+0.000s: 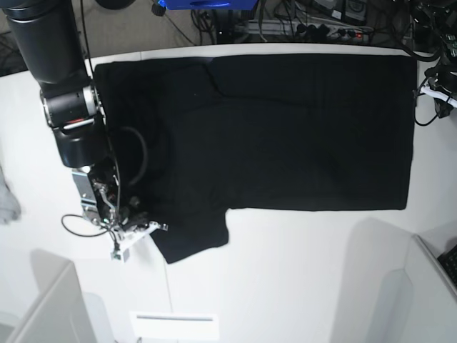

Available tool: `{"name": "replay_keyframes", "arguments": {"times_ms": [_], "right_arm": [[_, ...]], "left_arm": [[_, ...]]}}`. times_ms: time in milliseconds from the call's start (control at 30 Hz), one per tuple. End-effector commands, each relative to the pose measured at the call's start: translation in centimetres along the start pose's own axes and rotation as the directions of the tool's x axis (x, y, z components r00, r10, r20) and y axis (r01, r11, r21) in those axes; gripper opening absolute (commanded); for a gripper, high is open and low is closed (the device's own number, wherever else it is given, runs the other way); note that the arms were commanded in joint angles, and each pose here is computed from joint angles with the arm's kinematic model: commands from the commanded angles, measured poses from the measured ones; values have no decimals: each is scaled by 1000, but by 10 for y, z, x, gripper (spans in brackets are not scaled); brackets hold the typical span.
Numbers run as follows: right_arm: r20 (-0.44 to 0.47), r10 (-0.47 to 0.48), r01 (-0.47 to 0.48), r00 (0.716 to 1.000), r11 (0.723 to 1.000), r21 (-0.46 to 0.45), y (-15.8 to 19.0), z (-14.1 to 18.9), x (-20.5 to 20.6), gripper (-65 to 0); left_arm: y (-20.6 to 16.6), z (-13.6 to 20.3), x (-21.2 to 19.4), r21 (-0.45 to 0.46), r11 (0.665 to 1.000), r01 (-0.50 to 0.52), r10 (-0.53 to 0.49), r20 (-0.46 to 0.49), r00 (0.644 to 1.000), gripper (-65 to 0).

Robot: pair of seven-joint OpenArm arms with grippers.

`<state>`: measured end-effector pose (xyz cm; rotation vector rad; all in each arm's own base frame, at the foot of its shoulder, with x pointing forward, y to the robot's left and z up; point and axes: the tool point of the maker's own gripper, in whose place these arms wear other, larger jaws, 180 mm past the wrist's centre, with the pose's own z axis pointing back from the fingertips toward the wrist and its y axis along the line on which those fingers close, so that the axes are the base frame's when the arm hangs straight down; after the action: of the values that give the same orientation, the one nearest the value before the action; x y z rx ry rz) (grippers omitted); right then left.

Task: Fold the T-shirt properly
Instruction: 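Move the left gripper to the other hem corner and grasp both corners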

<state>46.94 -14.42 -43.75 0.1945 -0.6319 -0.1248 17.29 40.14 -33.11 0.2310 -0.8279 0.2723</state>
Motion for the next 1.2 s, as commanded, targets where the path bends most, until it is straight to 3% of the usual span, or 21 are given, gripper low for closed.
{"name": "replay_keyframes", "arguments": {"times_ms": [0, 33, 200, 267, 633, 800, 1167], "right_arm": [[6, 0, 0, 1000, 1000, 5, 2, 3, 11, -650], [3, -1, 1, 1000, 1000, 3, 1, 3, 11, -650], [1, -2, 2, 1000, 1000, 2, 1, 3, 10, -650], [4, -1, 1, 1000, 1000, 5, 3, 3, 11, -650], [0, -2, 2, 1000, 1000, 5, 3, 3, 9, -650], [-1, -2, 2, 1000, 1000, 3, 2, 3, 9, -650], [-11, -3, 3, 1000, 1000, 3, 1, 2, 2, -650]], "left_arm": [[4, 2, 15, 11, 1000, 21, -21, 42, 999, -650], [6, 3, 15, 28, 999, 39, -40, 33, 999, -650], [17, -5, 24, 108, 990, 88, -90, 13, 996, -258], [17, -11, 29, 117, 989, 88, -90, 15, 996, -196], [-17, -101, 72, 21, 991, 133, -132, -62, 989, -194], [-30, -132, 88, -5, 995, 98, -98, -105, 990, -194], [-67, -183, 114, -124, 992, -12, 4, -62, 998, -194]]}}
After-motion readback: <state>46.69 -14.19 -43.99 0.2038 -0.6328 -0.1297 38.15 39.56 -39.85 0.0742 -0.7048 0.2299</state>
